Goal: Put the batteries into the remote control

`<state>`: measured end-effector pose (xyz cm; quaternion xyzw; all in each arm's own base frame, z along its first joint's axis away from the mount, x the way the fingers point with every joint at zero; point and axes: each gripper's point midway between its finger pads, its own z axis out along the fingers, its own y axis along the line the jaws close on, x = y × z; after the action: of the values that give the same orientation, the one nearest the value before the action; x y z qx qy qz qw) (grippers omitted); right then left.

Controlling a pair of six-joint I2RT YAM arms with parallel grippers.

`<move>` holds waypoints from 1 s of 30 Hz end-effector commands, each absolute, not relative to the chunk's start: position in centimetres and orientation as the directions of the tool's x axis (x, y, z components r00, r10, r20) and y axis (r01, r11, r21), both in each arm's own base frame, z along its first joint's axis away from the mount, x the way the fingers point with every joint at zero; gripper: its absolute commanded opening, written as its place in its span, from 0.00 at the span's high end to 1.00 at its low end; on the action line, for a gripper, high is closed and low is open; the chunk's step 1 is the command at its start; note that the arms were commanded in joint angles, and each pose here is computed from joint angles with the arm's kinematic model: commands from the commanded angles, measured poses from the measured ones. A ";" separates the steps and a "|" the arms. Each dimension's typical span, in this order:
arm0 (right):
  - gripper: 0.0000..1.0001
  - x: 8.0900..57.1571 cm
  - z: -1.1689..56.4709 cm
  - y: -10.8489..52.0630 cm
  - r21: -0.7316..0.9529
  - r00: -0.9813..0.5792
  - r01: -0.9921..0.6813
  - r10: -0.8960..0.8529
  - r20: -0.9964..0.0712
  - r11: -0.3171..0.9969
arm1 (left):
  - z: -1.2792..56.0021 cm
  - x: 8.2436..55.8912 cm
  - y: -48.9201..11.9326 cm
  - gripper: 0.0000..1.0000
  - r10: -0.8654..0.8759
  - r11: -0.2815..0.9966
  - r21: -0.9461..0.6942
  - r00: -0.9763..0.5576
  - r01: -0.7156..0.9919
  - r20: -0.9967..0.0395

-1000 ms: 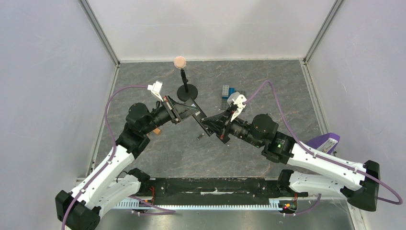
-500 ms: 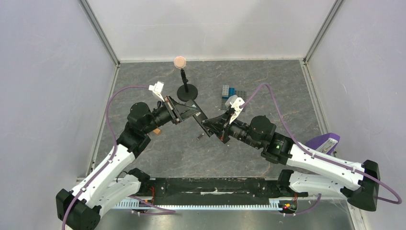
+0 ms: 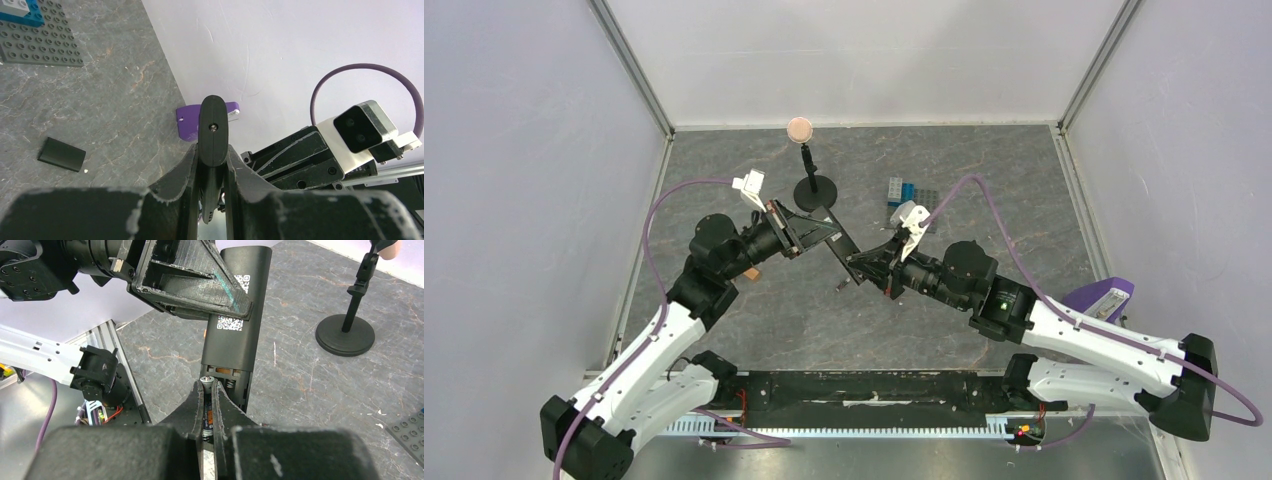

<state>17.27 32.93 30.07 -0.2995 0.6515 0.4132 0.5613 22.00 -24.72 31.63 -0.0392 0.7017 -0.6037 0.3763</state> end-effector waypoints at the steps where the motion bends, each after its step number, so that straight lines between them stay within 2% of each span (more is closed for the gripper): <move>1: 0.96 16.4 29.3 33.5 0.196 -0.210 -0.876 0.018 -0.978 0.440 | 35.2 21.7 -24.2 0.98 -0.563 0.221 -0.842 -0.641 0.491 -0.522; 7: 0.94 16.9 29.4 34.1 0.226 -0.241 -0.861 0.026 -0.970 0.455 | 35.0 21.8 -24.3 0.98 -0.570 0.201 -0.853 -0.651 0.481 -0.501; 20: 0.75 18.1 30.3 33.6 0.229 -0.242 -0.823 0.044 -0.969 0.520 | 34.2 21.9 -24.5 0.98 -0.559 0.207 -0.861 -0.666 0.465 -0.495; 30: 0.67 18.1 32.8 33.2 0.254 -0.245 -0.811 0.089 -0.966 0.527 | 33.7 22.1 -24.3 0.98 -0.562 0.223 -0.860 -0.661 0.458 -0.498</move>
<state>17.98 33.39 29.94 -0.2855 0.6856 0.3988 0.5380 22.40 -24.42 31.52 -0.0461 0.6940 -0.6018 0.3926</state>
